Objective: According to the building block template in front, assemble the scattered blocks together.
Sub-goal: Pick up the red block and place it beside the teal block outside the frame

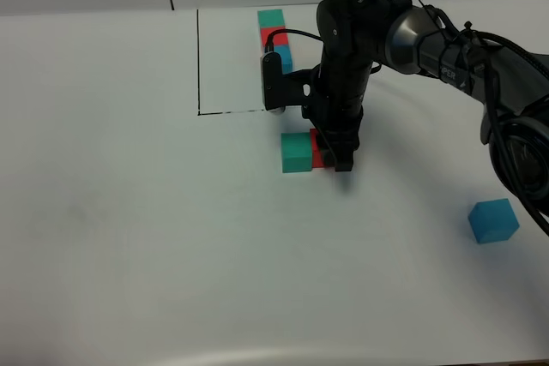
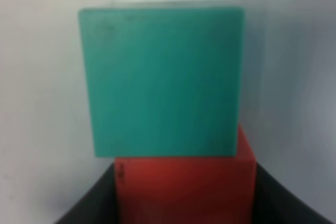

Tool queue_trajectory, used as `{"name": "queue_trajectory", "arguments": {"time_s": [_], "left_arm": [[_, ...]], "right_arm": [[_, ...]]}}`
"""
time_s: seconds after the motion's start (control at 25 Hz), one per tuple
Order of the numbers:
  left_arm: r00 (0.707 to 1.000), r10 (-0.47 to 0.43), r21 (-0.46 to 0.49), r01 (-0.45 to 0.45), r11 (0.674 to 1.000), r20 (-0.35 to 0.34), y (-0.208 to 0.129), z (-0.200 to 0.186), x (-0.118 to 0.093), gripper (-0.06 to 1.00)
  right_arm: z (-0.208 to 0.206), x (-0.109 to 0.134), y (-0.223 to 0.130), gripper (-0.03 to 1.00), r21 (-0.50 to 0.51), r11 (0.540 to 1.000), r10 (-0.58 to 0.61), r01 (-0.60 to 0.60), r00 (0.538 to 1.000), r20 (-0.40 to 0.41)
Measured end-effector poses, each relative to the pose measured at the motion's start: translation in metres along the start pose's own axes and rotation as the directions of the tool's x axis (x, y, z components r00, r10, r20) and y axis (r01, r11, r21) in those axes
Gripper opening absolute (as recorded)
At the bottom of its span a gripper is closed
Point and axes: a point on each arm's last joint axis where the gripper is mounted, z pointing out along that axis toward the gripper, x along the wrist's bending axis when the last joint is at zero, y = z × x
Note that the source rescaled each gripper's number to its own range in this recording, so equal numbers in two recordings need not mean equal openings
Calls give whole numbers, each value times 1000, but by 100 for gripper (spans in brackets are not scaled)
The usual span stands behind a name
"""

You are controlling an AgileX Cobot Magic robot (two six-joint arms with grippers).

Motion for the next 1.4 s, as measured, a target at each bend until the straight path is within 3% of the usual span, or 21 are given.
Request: {"name": "queue_trajectory", "arguments": {"time_s": [0.88,0.96,1.08,1.2,1.28,1.4], "left_arm": [[1000,0,0,0,1000,0,0,0,0,38],[1000,0,0,0,1000,0,0,0,0,38],[1000,0,0,0,1000,0,0,0,0,38],[1000,0,0,0,1000,0,0,0,0,38],[1000,0,0,0,1000,0,0,0,0,38],[1000,0,0,0,1000,0,0,0,0,38]], "right_arm": [[1,2,4,4,-1,996,86,-86,996,-6],[4,2,3,17,12,998,69,-69,998,-4],[6,3,2,51,33,998,56,-56,998,-4],[-5,2,1,77,35,998,58,-58,998,12],[-18,0,-4,85,31,994,102,-104,994,38],[-40,0,-24,89,26,972,231,-234,970,81]]}}
